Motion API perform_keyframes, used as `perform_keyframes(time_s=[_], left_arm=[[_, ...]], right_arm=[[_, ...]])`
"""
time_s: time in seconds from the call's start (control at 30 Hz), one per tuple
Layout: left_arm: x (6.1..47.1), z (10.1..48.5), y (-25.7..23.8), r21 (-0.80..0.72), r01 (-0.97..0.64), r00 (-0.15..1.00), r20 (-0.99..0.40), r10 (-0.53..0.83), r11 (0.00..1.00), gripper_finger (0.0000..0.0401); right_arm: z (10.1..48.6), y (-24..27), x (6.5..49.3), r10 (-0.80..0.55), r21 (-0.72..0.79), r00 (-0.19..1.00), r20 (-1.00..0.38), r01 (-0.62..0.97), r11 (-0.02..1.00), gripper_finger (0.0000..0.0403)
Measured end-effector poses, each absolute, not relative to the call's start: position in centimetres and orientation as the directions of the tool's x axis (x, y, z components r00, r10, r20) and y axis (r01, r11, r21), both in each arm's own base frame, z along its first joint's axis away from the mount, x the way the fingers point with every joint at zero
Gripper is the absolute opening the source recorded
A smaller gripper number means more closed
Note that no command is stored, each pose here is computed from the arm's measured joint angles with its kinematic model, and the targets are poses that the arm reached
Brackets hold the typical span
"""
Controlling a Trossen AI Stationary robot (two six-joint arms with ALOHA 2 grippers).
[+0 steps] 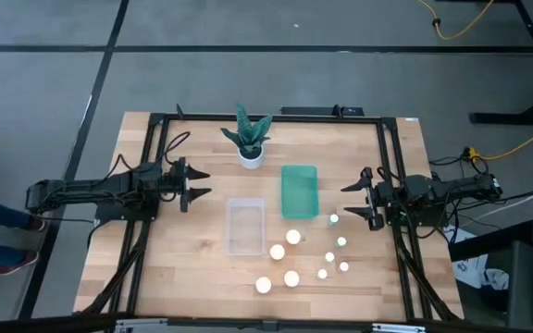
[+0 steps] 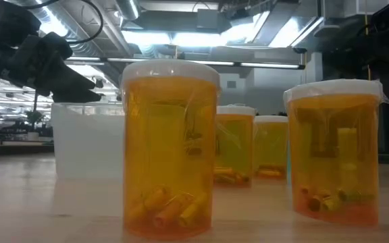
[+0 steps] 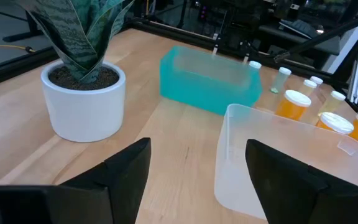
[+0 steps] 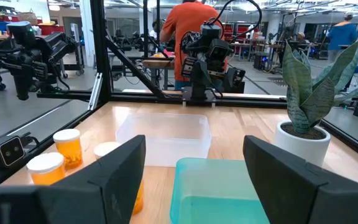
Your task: Pick and place medicine bottles into bin by pill shape (circle, oval)
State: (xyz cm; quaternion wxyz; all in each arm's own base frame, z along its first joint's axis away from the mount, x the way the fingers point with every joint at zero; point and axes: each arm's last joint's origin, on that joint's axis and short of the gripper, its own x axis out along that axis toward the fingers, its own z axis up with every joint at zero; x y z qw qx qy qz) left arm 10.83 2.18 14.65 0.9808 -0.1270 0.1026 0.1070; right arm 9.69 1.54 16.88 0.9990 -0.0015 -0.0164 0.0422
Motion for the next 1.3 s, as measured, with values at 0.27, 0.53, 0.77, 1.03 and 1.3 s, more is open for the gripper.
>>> perform_keyframes(time_s=[0.27, 0.53, 0.77, 1.03, 1.3], left_arm=[[10.8, 14.7, 2.2, -0.227, -0.236, 0.956, -0.228, 0.184, 0.945, 0.0254], [10.8, 14.7, 2.2, -0.227, -0.236, 0.956, -0.228, 0.184, 0.945, 0.0254], [10.8, 14.6, 2.2, -0.227, -0.235, 0.956, -0.229, 0.183, 0.945, 0.0254], [10.8, 14.6, 2.2, -0.227, -0.235, 0.956, -0.229, 0.183, 0.945, 0.0254], [10.8, 14.6, 2.2, -0.227, -0.236, 0.956, -0.229, 0.184, 0.945, 0.0254]], right_arm=[[16.9, 1.5, 9.7, 0.084, -0.005, 0.996, 0.033, -0.084, 0.996, 0.0273], [16.9, 1.5, 9.7, 0.084, -0.004, 0.996, 0.032, -0.084, 0.996, 0.0273], [16.9, 1.5, 9.7, 0.085, 0.004, 0.996, 0.033, -0.085, 0.996, 0.0273], [17.0, 1.5, 9.9, 0.047, 0.062, 0.998, 0.033, -0.049, 0.997, 0.0273], [17.3, 1.6, 11.3, 0.009, 0.136, 0.999, 0.052, -0.016, 0.991, 0.0273]])
